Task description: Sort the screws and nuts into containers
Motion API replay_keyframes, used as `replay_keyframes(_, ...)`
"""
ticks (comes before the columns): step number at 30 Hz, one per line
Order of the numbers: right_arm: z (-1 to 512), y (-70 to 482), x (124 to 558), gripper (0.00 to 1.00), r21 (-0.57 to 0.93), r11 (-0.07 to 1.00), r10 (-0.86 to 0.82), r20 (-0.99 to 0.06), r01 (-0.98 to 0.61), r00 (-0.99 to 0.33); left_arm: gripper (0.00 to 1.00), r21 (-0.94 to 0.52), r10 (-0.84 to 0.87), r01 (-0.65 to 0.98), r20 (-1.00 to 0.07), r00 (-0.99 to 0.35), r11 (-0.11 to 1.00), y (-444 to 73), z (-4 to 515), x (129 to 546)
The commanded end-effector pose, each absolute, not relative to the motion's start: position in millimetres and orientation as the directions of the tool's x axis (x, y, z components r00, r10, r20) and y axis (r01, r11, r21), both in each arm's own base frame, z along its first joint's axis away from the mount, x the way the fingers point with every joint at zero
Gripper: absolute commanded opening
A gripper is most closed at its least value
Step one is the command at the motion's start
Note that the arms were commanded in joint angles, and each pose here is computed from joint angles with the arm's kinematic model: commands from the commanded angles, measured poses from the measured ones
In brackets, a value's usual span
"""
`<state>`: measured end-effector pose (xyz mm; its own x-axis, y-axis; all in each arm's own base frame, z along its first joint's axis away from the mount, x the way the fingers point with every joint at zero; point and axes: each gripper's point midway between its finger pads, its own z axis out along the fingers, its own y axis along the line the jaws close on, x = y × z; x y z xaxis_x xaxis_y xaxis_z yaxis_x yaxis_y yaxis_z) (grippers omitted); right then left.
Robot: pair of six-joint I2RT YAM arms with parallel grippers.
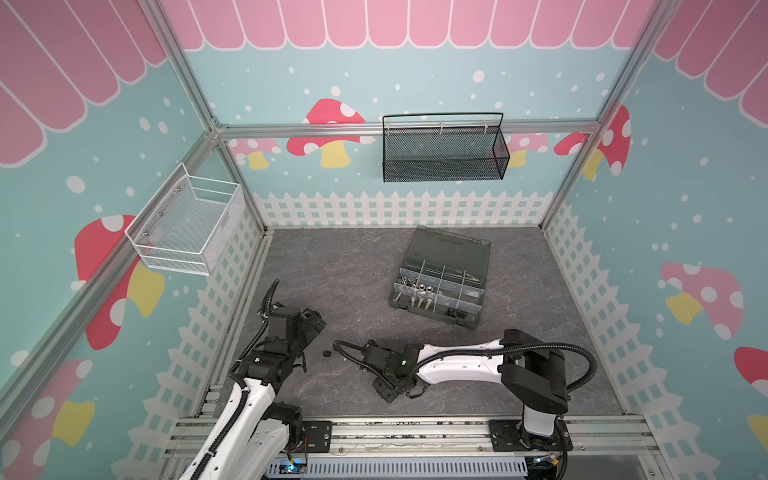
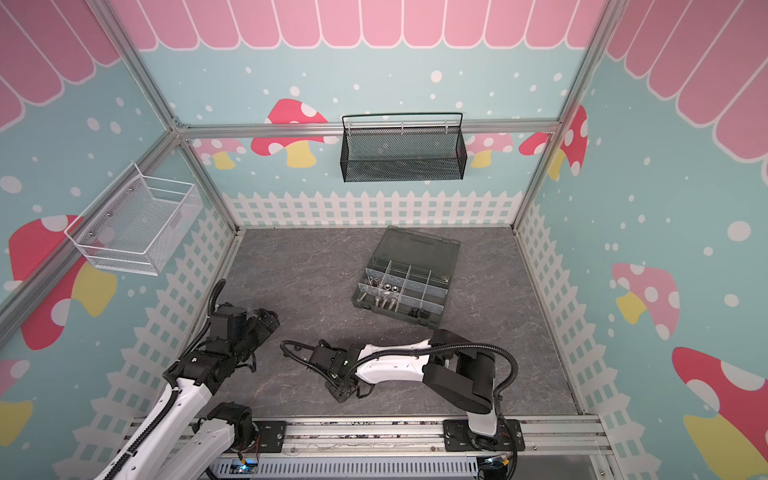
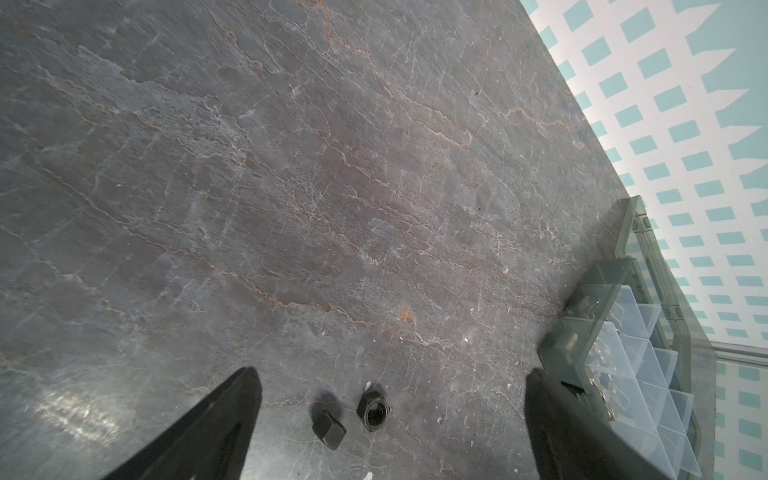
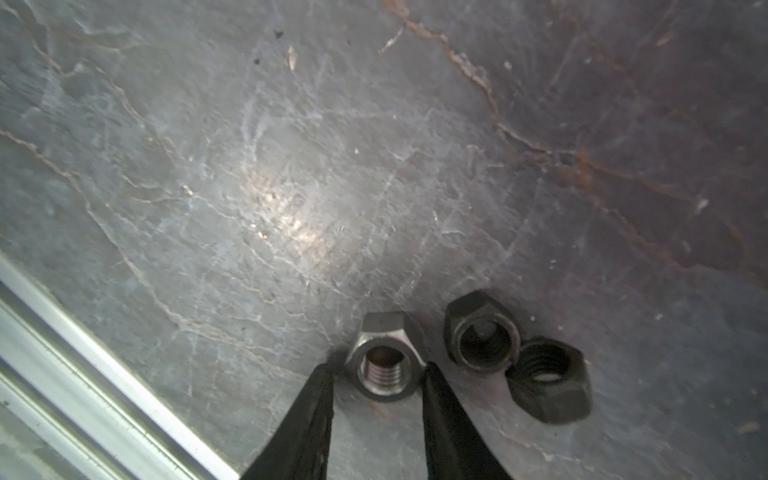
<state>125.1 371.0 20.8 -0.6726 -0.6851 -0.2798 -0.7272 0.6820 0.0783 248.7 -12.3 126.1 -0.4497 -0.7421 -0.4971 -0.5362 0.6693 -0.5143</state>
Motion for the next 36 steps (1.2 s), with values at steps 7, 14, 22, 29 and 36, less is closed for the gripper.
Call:
replay_keyframes(7,12.5,369.7,129.3,0.36,0.055,0.682,-0.695,-0.260,-0.729,-0.670,1.00,-0.515,-0.758,-0.559,-0.494,-0.427,0.650,-7.5,125.8,246.3)
replay_keyframes(14,-8.3,359.0,129.4,0.34,0.005,0.685,-0.713,-0.203,-0.729,-0.671,1.00,-0.516,-0.756,-0.555,-0.495,-0.429,0.652,-8.2,126.9,248.3)
replay_keyframes(22,-9.0,358.9,125.0,0.26,0.025,0.682,-0.715,-0.191,-0.731,-0.673,1.00,-0.515,-0.757,-0.558,-0.495,-0.426,0.651,-7.8,126.5,248.5)
replay_keyframes(29,-2.0,358.2,121.6,0.09,0.054,0.681,-0.710,-0.197,-0.731,-0.676,1.00,-0.512,-0.755,-0.558,-0.497,-0.427,0.653,-7.7,127.7,250.0)
replay_keyframes(36,32.1,367.0,135.1,0.00,0.092,0.687,-0.675,-0.289,-0.721,-0.679,1.00,-0.515,-0.755,-0.555,-0.497,-0.427,0.653,-8.4,130.9,252.0)
